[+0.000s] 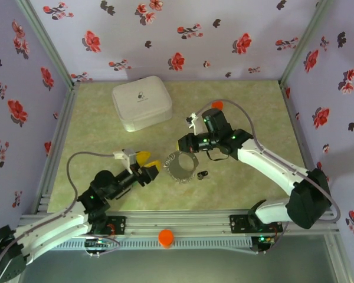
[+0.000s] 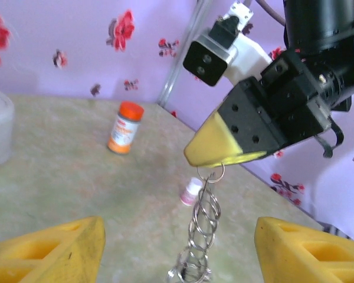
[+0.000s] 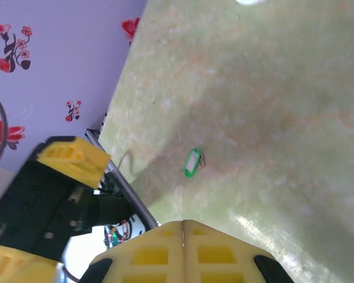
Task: Put the keys on the keyring
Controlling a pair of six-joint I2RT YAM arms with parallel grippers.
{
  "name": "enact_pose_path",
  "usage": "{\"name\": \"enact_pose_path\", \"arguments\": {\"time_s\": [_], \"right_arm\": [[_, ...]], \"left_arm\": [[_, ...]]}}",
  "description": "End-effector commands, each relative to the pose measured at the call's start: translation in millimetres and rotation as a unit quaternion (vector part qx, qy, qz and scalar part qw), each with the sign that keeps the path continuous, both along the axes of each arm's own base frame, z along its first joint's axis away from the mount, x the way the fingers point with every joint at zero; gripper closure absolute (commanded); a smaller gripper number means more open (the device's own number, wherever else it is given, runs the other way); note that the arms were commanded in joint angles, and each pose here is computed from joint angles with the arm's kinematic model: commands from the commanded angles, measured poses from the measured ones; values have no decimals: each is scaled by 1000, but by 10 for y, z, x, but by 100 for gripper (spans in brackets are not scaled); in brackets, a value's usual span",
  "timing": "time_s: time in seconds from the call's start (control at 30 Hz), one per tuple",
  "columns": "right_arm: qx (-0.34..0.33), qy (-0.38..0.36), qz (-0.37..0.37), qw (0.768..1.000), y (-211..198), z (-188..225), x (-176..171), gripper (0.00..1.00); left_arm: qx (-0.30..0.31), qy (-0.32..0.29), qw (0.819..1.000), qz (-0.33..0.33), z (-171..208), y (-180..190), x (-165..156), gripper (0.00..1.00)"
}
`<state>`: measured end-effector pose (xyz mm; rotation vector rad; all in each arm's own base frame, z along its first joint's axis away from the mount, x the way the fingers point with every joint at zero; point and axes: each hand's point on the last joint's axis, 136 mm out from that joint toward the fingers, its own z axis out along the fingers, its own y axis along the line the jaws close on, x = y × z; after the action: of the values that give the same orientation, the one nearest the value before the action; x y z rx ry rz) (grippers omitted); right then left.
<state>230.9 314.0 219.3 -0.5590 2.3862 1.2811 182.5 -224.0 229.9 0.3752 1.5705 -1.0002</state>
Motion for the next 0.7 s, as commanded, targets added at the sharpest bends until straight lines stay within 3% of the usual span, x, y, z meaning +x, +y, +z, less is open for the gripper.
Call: {"name": "enact_pose_path", "arguments": {"time_s": [0.0, 0.17, 0.33, 0.53, 0.67], "right_arm": [[13, -145, 50, 988, 65, 218, 46, 100], [47, -248, 101, 962, 104, 445, -72, 100], [65, -283, 129, 948, 88, 478, -193, 100], [82, -307, 154, 936, 90, 519, -286, 100], [101, -320, 169, 927, 95, 583, -356, 100]], "left_arm": [[82, -22, 996, 36, 41, 113, 134, 35], [104, -36, 994, -8, 314, -82, 344, 45], [93, -27, 992, -79, 365, -206, 565, 60], [90, -59, 972, -211, 329, -485, 479, 61], [52, -66, 951, -297, 336, -623, 311, 60]]}}
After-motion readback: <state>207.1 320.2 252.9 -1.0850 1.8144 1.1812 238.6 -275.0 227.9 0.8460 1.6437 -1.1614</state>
